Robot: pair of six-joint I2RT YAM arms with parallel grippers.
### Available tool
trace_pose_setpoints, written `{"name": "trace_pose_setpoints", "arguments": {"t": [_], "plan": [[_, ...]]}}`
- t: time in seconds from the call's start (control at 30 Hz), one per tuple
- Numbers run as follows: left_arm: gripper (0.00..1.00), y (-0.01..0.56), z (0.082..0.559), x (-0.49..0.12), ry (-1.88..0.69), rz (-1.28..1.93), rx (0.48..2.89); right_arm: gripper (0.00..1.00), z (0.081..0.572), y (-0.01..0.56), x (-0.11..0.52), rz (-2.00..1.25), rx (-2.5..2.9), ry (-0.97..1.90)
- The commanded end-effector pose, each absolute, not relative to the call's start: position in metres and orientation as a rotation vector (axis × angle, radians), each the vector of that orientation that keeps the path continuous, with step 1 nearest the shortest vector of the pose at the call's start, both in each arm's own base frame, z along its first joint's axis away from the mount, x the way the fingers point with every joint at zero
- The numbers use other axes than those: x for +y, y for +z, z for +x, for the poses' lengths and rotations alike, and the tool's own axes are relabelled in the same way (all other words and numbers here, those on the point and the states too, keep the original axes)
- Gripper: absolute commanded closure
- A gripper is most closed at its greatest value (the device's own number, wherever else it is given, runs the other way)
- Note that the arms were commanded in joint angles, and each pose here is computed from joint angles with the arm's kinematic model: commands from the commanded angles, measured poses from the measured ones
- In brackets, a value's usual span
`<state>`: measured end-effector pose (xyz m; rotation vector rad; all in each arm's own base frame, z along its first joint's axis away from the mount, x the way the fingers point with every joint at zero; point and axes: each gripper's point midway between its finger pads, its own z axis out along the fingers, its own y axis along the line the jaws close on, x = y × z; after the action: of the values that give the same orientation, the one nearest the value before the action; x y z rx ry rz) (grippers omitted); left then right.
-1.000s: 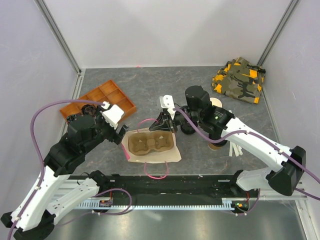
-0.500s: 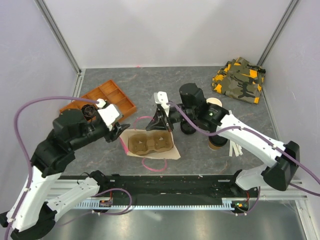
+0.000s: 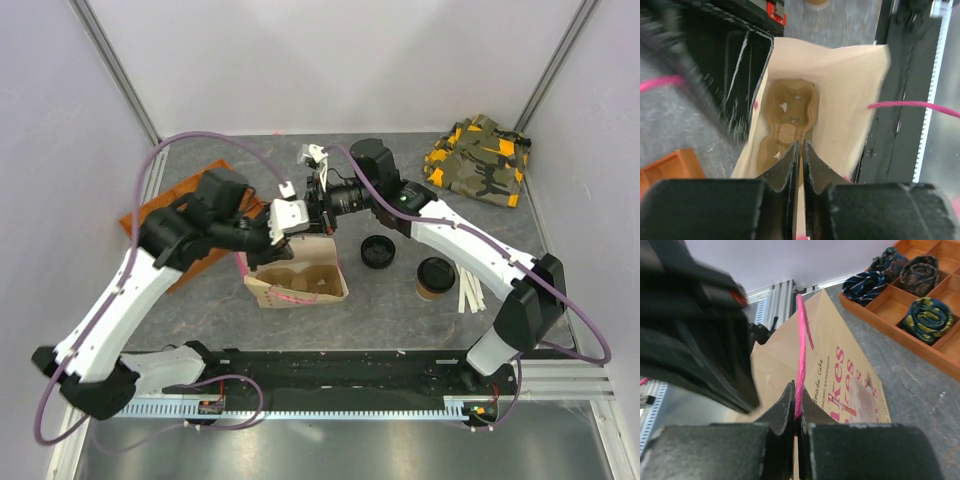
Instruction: Pack the takeout coffee
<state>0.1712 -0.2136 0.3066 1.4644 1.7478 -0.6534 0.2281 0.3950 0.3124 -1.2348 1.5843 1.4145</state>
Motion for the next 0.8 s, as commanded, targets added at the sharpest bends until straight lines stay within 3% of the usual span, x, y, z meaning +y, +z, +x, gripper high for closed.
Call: {"name": "trace_pose_setpoints", "arguments": {"t": [0.0, 0.47, 0.77], "plan": [[0.90, 0.291, 0.171, -0.224, -0.590, 1.631, 1.670, 1.00, 0.219, 0.339, 0.402, -1.248, 1.511, 1.525], [0.95, 0.192, 0.150, -0.215, -0.538, 1.902, 1.722, 1.00, 0.244, 0.340, 0.401, -1.152, 1.568, 1.667], [0.97, 0.183, 0.165, -0.215, -0.549, 1.892, 1.689, 1.00, 0.233, 0.335, 0.398, -1.226, 1.535, 1.712]]}}
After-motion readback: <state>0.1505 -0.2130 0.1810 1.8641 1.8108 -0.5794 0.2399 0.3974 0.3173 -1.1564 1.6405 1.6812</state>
